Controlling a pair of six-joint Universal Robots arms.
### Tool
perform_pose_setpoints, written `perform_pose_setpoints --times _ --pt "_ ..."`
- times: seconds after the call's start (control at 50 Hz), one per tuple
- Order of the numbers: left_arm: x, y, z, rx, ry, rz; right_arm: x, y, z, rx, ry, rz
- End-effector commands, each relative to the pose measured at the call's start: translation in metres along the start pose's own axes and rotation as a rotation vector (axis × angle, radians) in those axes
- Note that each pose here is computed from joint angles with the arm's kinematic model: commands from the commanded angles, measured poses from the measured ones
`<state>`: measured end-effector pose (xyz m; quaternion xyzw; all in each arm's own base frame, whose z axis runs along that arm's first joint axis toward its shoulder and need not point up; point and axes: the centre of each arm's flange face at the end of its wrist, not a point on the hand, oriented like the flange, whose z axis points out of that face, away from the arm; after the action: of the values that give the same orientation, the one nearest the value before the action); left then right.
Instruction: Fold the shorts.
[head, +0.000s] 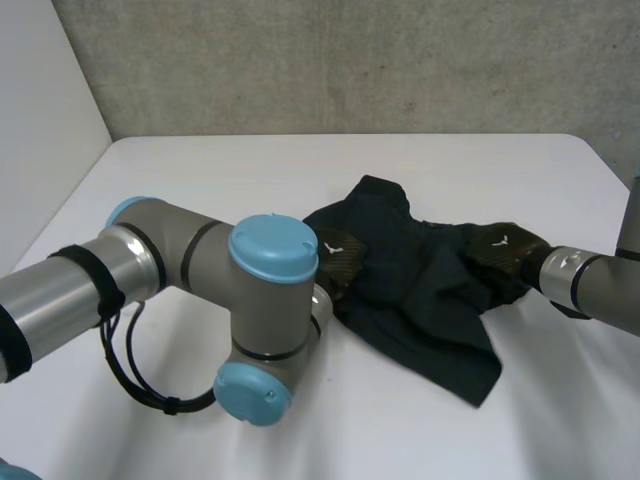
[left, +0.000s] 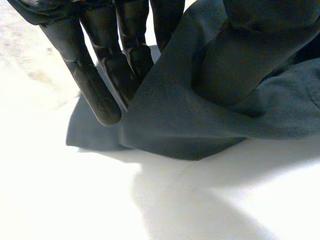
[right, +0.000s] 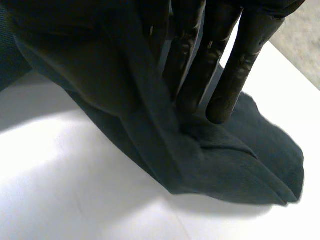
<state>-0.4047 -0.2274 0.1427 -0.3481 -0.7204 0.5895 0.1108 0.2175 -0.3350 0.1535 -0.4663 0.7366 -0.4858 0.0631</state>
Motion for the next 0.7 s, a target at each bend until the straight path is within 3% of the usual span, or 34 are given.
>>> perform_pose_setpoints --times 0.02,0.1,0.16,0.2,0.28,0.36,0.46,0.6,0.7 --pt "-0.054 -0.023 0.012 0.066 -0.161 -0.003 -0.039 -0.035 -0.021 0.059 -0.118 0.021" --pt "-0.119 -0.042 0.026 0.142 -0.305 -0.014 -0.074 -0.056 -0.032 0.095 -0.207 0.072" --pt "-0.156 -0.045 0.034 0.153 -0.385 0.043 -0.106 -0.07 -0.034 0.134 -0.271 0.131" --pt "-0.163 -0.046 0.036 0.15 -0.403 0.08 -0.121 -0.076 -0.033 0.158 -0.293 0.163" --pt "-0.165 -0.038 0.041 0.136 -0.377 0.117 -0.146 -0.083 -0.024 0.201 -0.308 0.245" --pt "-0.156 -0.026 0.039 0.09 -0.317 0.122 -0.146 -0.086 -0.017 0.191 -0.213 0.274" --pt "-0.151 -0.026 0.001 -0.016 -0.267 0.108 -0.119 -0.104 -0.033 0.213 -0.032 0.243" --pt "-0.147 -0.036 -0.055 -0.046 -0.259 0.067 -0.087 -0.096 -0.051 0.109 0.03 0.172" --pt "-0.142 -0.042 -0.095 -0.02 -0.26 -0.057 -0.073 -0.083 -0.056 0.02 0.049 0.132"
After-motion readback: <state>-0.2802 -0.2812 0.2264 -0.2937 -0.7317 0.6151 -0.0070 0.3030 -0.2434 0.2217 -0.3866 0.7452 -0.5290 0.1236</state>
